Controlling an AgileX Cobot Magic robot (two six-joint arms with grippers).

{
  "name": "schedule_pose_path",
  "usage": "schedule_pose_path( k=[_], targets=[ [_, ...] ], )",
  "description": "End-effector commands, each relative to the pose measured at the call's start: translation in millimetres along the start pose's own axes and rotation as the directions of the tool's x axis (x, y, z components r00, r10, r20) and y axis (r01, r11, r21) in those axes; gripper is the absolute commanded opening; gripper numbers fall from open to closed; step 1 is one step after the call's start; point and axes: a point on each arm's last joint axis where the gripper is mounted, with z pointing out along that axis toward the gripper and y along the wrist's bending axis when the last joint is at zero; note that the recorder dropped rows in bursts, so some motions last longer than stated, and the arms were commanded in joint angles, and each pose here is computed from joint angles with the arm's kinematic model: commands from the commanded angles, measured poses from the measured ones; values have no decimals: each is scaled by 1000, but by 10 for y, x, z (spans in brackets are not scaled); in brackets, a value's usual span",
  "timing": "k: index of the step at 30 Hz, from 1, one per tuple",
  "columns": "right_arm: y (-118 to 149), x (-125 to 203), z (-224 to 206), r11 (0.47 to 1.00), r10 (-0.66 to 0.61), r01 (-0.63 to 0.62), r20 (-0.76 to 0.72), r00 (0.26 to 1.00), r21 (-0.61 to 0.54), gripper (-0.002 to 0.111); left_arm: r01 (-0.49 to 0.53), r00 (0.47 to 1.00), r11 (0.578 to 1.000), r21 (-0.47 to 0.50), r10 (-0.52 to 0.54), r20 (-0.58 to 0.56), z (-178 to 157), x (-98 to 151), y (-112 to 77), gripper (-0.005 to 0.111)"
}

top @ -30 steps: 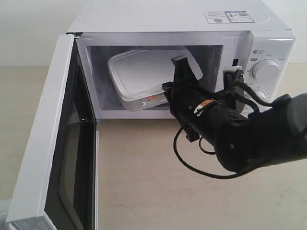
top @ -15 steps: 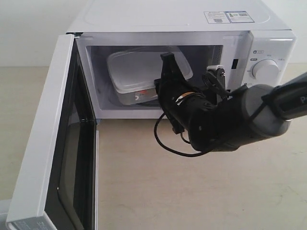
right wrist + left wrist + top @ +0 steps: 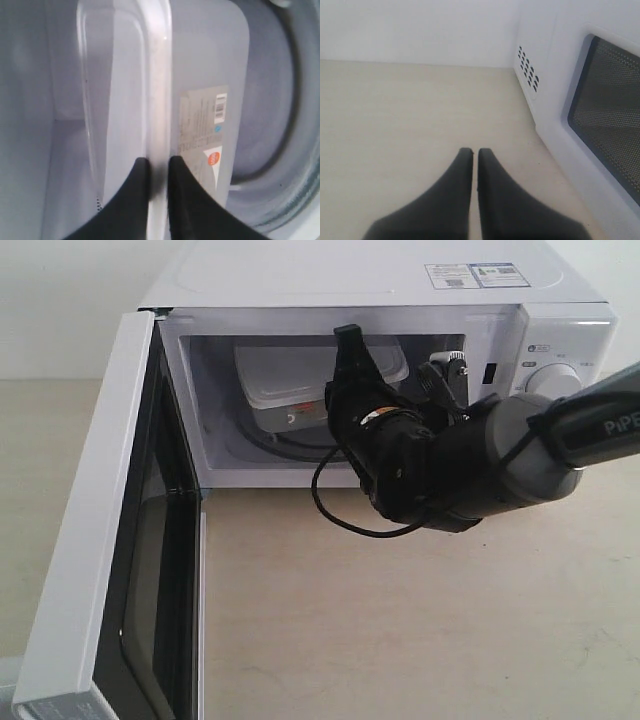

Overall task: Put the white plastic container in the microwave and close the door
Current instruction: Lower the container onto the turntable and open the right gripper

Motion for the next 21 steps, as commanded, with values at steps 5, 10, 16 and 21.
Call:
schedule_pose_path(
  k=[5,10,16,21],
  targets=[
    [35,-15,12,1000,-26,26,-2,1000,-11,17,1,1000,1000,8,-1,3,1,7,-5,4],
    [15,36,11,999,-52,53,-58,997,9,31,1,1000,1000,8,-1,3,1,7,-5,4],
    [81,187,-15,951,-304,285,-198,932,-120,34,1,1000,1000,8,-1,3,1,7,-5,4],
    [9,287,-54,773,-635,597,-264,727,-215,25,1,1000,1000,8,-1,3,1,7,-5,4]
  ],
)
